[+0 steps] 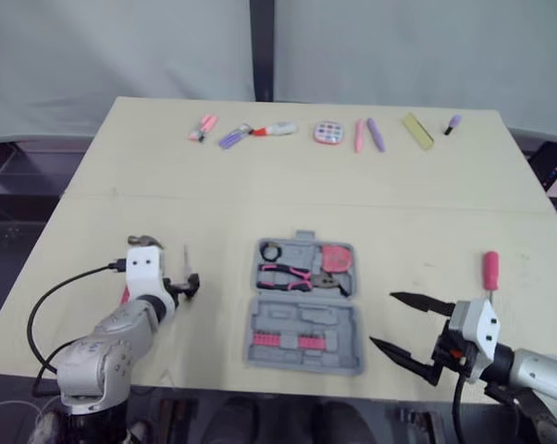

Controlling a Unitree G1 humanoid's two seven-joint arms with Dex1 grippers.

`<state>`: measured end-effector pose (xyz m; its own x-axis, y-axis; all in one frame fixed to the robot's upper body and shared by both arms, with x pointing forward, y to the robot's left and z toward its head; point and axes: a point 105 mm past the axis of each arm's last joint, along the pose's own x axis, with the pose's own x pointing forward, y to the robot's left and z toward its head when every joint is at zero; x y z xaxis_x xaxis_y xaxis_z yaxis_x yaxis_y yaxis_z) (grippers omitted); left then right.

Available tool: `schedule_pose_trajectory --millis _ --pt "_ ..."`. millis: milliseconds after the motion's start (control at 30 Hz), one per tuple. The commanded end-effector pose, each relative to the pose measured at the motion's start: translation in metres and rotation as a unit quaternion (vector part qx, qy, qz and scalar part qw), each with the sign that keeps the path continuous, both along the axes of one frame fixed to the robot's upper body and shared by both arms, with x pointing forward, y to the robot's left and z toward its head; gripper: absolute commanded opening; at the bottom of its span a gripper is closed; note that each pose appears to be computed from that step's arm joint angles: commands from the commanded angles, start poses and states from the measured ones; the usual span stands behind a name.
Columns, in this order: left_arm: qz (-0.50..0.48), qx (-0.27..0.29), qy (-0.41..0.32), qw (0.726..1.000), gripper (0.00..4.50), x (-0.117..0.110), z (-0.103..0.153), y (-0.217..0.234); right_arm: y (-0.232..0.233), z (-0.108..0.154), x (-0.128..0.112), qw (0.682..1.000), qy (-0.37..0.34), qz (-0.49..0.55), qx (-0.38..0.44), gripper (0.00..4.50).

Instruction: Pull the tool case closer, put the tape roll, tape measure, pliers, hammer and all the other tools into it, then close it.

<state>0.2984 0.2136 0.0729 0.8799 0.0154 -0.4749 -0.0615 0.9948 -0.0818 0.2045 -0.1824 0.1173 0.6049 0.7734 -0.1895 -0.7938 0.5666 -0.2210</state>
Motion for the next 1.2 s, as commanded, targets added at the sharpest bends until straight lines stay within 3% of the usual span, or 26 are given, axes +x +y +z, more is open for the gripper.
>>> schedule_pose_trajectory --millis 33,333,567,667,900,1200 --pt "-0.004 0.005 -0.011 1.0 4.48 0.008 0.004 -0.003 0.005 0.009 -0.002 1.0 -0.02 0.004 -0.002 4.5" --pt "-0.017 0.009 0.005 1.0 4.48 0.022 -0.006 -0.014 0.004 0.008 -0.003 1.0 -0.021 -0.005 -0.005 4.5" --pt "-0.02 0.011 0.018 1.0 4.48 0.021 -0.012 -0.018 0.002 0.009 -0.005 1.0 -0.02 -0.012 -0.008 4.5" --pt "-0.021 0.009 0.025 0.999 3.7 0.017 -0.016 -0.018 0.001 0.008 -0.005 1.0 -0.019 -0.015 -0.008 4.5" --pt "-0.014 0.013 0.029 0.999 0.15 0.013 -0.017 -0.015 0.001 0.007 -0.003 1.0 -0.018 -0.016 -0.008 4.5" --pt "-0.062 0.056 -0.01 0.996 0.02 0.023 0.007 0.0 0.0 0.006 -0.001 1.0 -0.022 -0.021 -0.006 4.5"
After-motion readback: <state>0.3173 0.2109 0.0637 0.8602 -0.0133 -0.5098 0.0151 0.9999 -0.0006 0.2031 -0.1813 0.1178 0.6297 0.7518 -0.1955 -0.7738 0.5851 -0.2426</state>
